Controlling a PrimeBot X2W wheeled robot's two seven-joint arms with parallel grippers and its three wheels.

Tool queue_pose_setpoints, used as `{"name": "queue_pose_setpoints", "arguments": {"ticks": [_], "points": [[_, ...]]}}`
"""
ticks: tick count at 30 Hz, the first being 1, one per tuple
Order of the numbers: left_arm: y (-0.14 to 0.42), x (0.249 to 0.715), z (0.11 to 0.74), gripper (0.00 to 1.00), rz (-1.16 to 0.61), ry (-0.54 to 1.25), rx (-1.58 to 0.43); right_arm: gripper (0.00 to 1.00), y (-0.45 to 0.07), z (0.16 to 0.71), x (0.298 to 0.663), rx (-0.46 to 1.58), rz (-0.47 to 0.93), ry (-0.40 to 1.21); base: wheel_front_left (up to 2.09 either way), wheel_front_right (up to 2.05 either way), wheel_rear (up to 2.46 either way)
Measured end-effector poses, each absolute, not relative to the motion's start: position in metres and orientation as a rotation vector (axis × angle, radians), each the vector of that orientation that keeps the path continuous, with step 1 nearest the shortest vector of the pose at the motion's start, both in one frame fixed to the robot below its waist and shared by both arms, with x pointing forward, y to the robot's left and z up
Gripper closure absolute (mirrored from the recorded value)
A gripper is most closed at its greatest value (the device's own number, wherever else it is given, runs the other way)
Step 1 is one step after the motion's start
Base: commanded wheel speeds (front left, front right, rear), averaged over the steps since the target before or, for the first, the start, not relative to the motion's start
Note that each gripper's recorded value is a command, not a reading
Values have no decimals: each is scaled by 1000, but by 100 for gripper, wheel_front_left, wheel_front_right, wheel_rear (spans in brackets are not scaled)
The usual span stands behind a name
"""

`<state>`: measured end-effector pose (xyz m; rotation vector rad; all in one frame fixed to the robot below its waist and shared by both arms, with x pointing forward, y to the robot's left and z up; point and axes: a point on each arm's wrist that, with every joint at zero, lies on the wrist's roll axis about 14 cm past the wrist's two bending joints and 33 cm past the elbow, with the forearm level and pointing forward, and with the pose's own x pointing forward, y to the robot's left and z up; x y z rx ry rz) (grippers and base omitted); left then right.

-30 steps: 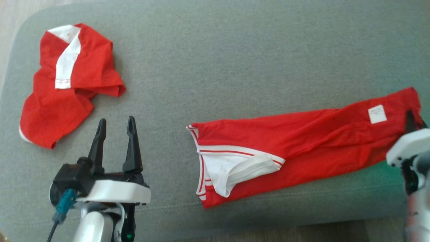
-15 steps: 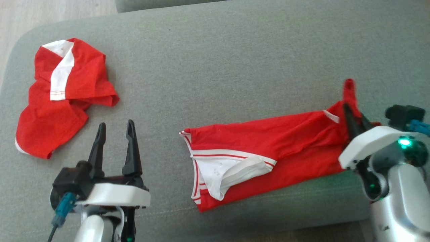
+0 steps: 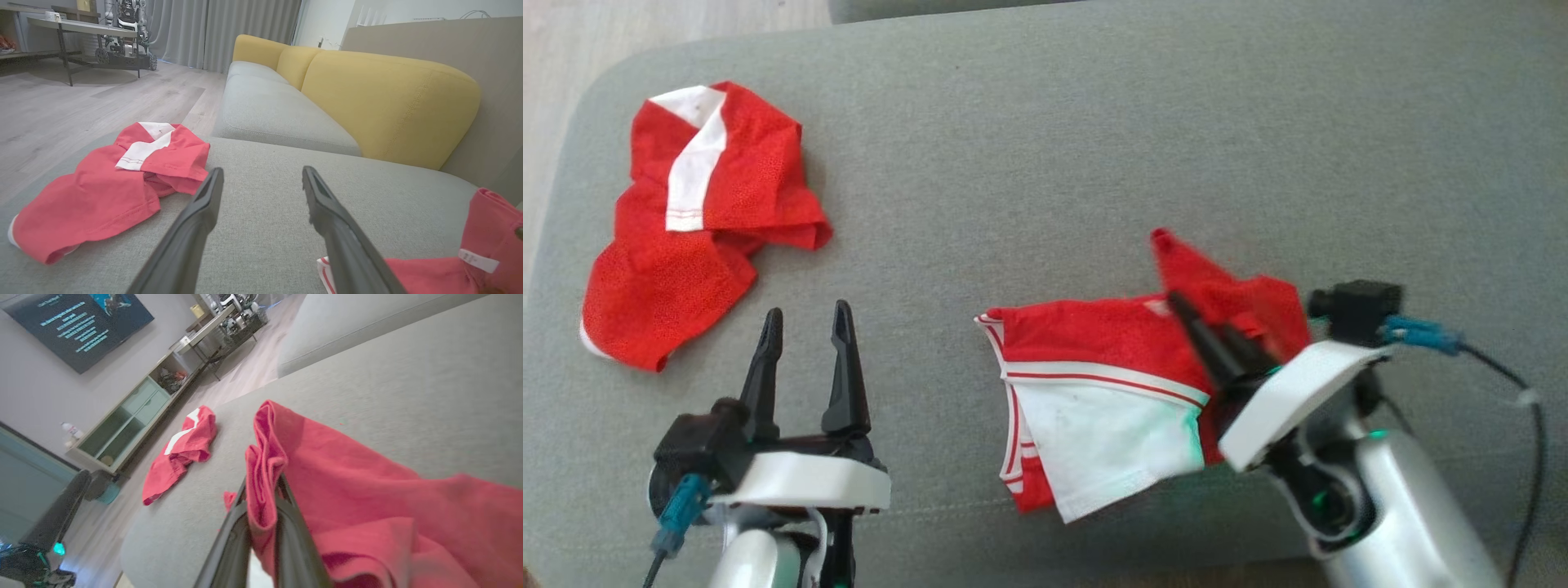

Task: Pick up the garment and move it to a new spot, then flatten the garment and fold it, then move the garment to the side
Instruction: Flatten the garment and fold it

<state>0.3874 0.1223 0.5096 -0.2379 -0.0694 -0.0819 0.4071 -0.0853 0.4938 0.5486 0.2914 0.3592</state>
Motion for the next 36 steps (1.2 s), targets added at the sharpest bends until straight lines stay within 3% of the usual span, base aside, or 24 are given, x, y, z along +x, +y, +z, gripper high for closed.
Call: {"name": "queue_pose_setpoints", "arguments": {"ticks": [6, 34, 35, 36], "points": [[131, 384, 509, 0, -50, -68, -246, 100, -45, 486, 391, 597, 469, 348, 0, 0, 0], [144, 382, 490, 0, 7, -8, -268, 100, 13, 421, 385, 687, 523, 487, 0, 0, 0], [144, 382, 491, 0, 7, -11, -270, 98, 14, 421, 384, 697, 525, 492, 0, 0, 0], [144, 383, 490, 0, 7, -10, -270, 55, 16, 419, 384, 697, 527, 496, 0, 0, 0]]}}
